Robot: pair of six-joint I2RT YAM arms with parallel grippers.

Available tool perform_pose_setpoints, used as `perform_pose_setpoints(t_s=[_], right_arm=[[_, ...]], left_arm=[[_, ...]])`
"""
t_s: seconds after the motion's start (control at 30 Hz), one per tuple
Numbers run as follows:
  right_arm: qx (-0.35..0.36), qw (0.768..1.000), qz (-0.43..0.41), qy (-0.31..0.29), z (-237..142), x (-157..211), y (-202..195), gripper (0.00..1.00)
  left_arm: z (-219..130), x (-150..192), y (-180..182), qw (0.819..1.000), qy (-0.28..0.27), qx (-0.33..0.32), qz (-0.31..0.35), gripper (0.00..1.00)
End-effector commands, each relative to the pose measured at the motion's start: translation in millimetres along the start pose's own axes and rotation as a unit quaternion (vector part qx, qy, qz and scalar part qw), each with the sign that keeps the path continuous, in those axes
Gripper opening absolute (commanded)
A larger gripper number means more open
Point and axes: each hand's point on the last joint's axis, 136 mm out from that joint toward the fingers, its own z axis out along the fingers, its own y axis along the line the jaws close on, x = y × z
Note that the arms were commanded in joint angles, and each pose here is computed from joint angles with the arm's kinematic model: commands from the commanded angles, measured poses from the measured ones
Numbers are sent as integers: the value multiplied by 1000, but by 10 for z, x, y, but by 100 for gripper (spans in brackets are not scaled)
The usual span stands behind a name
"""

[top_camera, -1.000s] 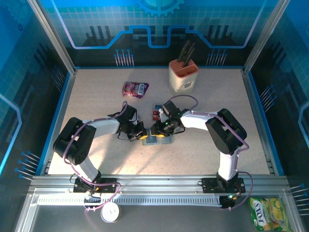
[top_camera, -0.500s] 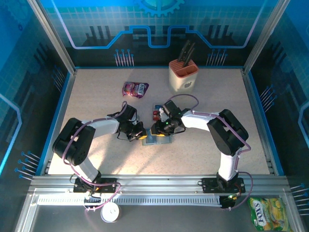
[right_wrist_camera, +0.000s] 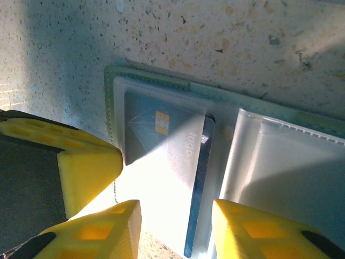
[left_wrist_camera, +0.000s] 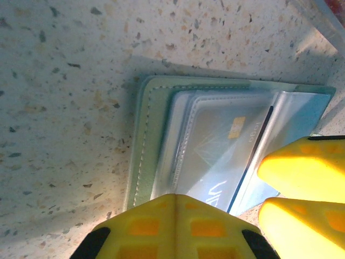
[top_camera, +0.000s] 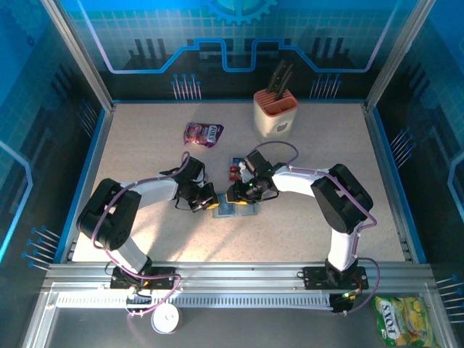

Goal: Take the credit cards out of the card holder

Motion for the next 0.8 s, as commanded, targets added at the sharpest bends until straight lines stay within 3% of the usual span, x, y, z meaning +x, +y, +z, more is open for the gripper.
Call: perform_pose_setpoints(t_s=[0.0, 0.43, 0.77], right_arm=[[-7, 1000, -6, 2, -54, 24, 91, 41], [-25, 1000, -4, 2, -43, 0, 161, 41], [-40, 999, 1, 7, 3, -2, 193, 34]], left_arm=[[11, 36, 71, 1000, 6, -17, 0, 2], [106, 51, 178, 999, 18, -33, -1, 0], [126, 46, 188, 999, 19, -35, -2, 0]])
